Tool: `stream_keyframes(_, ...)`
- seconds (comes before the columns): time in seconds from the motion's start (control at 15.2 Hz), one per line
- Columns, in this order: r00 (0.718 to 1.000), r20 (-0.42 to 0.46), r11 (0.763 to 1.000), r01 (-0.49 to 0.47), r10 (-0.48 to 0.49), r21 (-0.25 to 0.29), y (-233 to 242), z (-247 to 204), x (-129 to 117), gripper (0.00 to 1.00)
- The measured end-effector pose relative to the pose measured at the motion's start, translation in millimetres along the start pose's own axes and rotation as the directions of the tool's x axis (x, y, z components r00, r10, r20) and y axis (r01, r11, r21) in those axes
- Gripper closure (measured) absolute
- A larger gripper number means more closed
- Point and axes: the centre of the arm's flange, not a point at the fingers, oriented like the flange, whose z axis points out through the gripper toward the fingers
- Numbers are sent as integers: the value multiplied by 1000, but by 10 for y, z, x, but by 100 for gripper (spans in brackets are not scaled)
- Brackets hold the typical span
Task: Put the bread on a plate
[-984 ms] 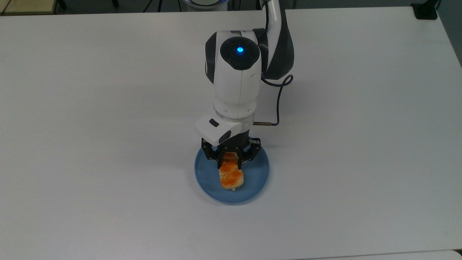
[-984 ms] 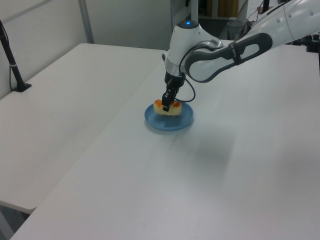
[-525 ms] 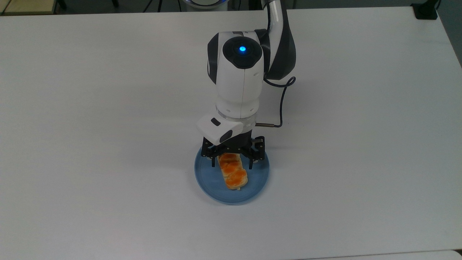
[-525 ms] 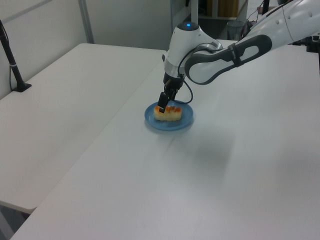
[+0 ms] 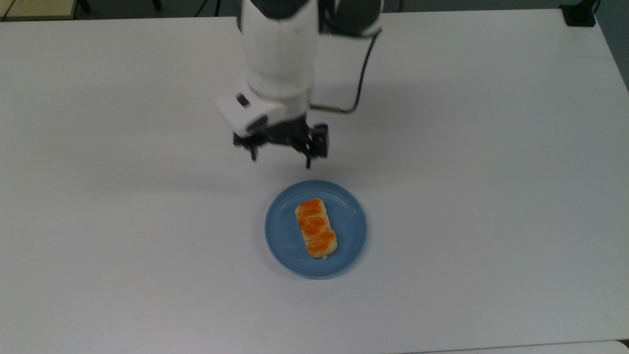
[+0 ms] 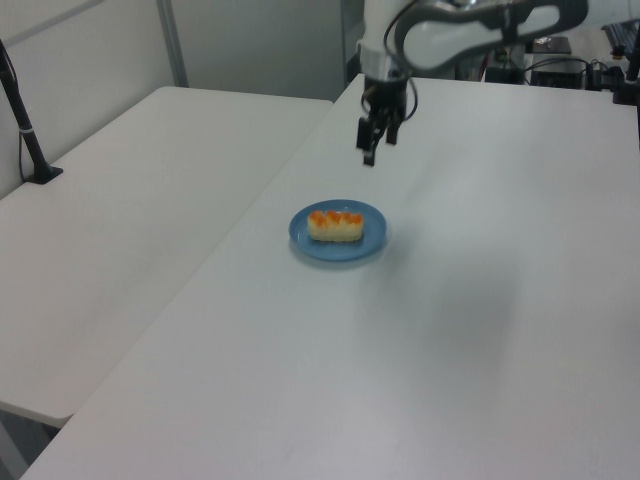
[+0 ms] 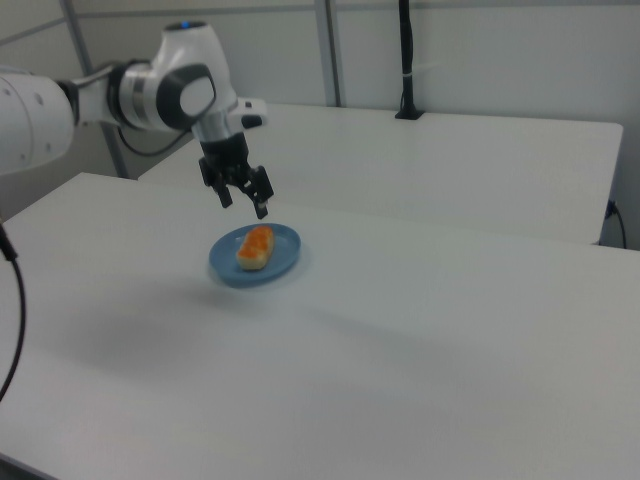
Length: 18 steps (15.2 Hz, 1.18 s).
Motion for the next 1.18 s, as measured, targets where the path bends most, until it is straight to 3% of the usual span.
stream_keyframes(0.2,998,60,1000,-21,20,17,433,-691,-325,0)
stream_keyframes(0.52,995,101,998,15,-22,63,936,-1297,-745,0)
stream_keyframes(1.18,989,104,993,105,-110,55,1024,-1308,-841,0)
